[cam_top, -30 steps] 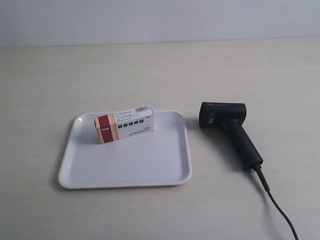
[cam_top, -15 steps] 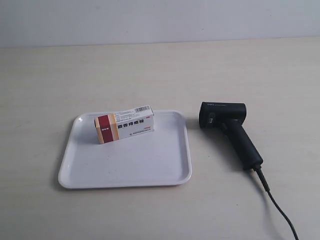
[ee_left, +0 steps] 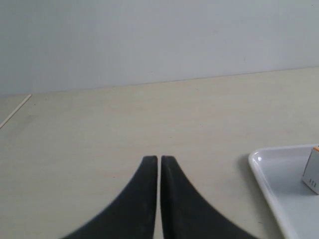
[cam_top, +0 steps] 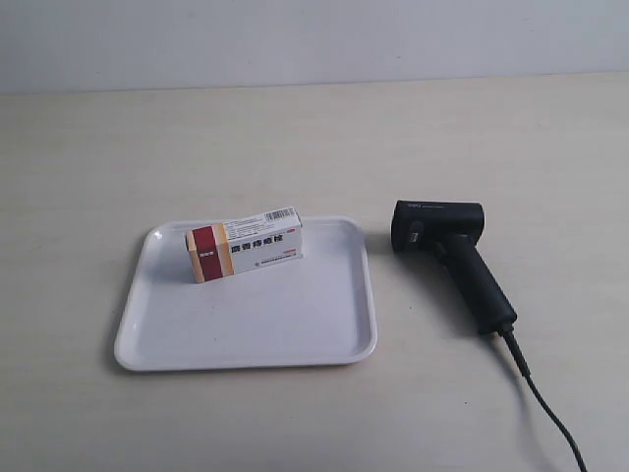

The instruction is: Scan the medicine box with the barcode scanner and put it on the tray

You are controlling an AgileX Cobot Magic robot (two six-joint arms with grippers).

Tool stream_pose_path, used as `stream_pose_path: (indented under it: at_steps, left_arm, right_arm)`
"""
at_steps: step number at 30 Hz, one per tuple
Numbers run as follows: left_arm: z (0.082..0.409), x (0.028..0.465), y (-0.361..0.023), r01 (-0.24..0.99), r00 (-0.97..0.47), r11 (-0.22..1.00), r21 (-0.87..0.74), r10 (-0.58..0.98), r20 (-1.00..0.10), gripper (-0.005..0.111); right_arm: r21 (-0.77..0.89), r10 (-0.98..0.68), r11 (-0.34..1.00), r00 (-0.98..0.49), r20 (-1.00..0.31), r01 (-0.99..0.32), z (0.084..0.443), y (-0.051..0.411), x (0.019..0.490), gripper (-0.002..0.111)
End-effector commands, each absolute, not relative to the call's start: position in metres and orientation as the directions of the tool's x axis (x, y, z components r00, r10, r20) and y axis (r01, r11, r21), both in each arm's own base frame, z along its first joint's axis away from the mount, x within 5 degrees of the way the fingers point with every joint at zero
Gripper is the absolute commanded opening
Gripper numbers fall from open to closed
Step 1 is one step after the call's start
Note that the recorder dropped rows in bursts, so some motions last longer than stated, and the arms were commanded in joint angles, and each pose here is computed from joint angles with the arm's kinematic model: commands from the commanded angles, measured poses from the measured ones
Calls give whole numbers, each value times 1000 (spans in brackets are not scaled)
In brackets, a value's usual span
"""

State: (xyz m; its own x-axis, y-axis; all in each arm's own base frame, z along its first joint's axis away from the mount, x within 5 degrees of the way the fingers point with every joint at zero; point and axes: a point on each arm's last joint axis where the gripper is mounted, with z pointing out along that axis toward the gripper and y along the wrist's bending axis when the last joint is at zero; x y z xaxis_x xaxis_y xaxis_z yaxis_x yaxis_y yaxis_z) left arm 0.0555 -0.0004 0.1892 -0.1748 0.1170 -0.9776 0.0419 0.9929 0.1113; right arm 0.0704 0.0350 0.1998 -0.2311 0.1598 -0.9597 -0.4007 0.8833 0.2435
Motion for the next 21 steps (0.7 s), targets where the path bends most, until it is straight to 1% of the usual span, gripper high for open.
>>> stream_pose_path:
  at_steps: [1, 5, 7, 13, 15, 17, 21]
  left_arm:
    - [190, 55, 0, 38, -168, 994, 105, 110, -980, 5]
    - [190, 55, 0, 38, -168, 994, 105, 110, -980, 5]
    - [190, 55, 0, 38, -168, 994, 105, 110, -980, 5]
    - [190, 55, 0, 38, -168, 994, 105, 110, -980, 5]
    - [190, 55, 0, 38, -168, 994, 105, 110, -980, 5]
    - [190, 55, 0, 38, -168, 994, 105, 110, -980, 5]
    - [190, 55, 0, 38, -168, 994, 105, 110, -980, 5]
  right_arm:
    - [224, 146, 884, -214, -966, -410, 199, 34, 69, 1]
    - [225, 153, 884, -202, -968, -410, 200, 34, 68, 1]
    - [226, 172, 893, -168, -971, -390, 203, 31, 67, 1]
    - [227, 220, 951, -52, -974, -212, 207, 13, 59, 1]
    - [222, 219, 960, -39, -975, -171, 206, 10, 56, 1]
    - [217, 211, 966, -59, -976, -140, 203, 9, 56, 1]
    - [177, 168, 976, -78, -983, -129, 200, 8, 56, 1]
